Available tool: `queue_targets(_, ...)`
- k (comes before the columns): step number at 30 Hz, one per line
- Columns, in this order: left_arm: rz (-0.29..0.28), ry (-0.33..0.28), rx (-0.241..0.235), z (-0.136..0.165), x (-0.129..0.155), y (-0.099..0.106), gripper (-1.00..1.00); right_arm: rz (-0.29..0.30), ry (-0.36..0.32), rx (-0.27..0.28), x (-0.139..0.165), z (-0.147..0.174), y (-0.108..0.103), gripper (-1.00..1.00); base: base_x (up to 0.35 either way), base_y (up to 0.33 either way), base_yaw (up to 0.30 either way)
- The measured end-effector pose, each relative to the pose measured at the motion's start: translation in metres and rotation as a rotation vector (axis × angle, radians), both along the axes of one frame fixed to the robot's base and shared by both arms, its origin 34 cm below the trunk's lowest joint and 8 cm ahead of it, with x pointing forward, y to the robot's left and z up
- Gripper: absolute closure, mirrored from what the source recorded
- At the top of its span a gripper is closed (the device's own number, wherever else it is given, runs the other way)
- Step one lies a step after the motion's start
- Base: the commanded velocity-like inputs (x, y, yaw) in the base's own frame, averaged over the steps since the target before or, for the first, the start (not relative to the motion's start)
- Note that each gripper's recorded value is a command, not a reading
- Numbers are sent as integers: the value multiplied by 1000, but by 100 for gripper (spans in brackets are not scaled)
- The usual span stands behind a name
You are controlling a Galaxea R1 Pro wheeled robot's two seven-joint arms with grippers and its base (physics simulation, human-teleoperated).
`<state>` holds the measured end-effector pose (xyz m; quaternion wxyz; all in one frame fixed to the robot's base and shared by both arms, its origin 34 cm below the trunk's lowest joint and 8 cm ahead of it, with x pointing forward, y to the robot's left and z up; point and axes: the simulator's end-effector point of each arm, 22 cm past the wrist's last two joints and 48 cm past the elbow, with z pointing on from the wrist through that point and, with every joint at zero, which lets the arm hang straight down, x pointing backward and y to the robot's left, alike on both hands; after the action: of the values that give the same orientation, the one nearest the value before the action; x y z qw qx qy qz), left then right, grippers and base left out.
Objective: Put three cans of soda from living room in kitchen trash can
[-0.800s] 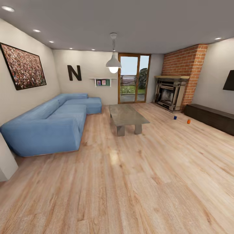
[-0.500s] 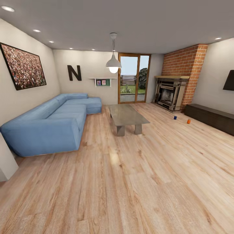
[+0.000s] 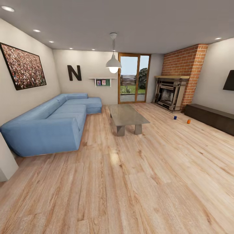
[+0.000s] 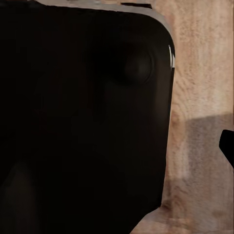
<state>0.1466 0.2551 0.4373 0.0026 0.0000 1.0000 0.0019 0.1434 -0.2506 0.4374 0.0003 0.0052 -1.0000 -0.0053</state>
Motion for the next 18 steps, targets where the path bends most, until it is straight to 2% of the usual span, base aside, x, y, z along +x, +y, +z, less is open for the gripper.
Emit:
queue_targets(9,-9,-154,7,4,76,2,-100,48,-152,61,76,4,19,-100,0,0,0)
queue_targets(10,-11,-297,8,17,143,2,-100,94,-401,104,159,24,33,-100,0,0,0)
queue_targets(11,-15,-582,9,70,281,1,-100,117,-672,109,295,77,41,-100,0,0,0)
queue_targets(12,-17,-897,10,166,407,0,-100,134,-993,114,433,180,49,-100,0,0,0)
queue_targets(13,-19,-1145,11,261,467,-1,-100,145,-1191,119,487,258,55,-100,0,0,0)
queue_targets(14,-20,-1199,12,280,471,-1,-100,146,-1186,121,477,254,55,-100,0,0,0)
queue_targets(18,-27,-1241,14,274,441,0,-100,160,-1156,115,429,237,46,-100,0,0,0)
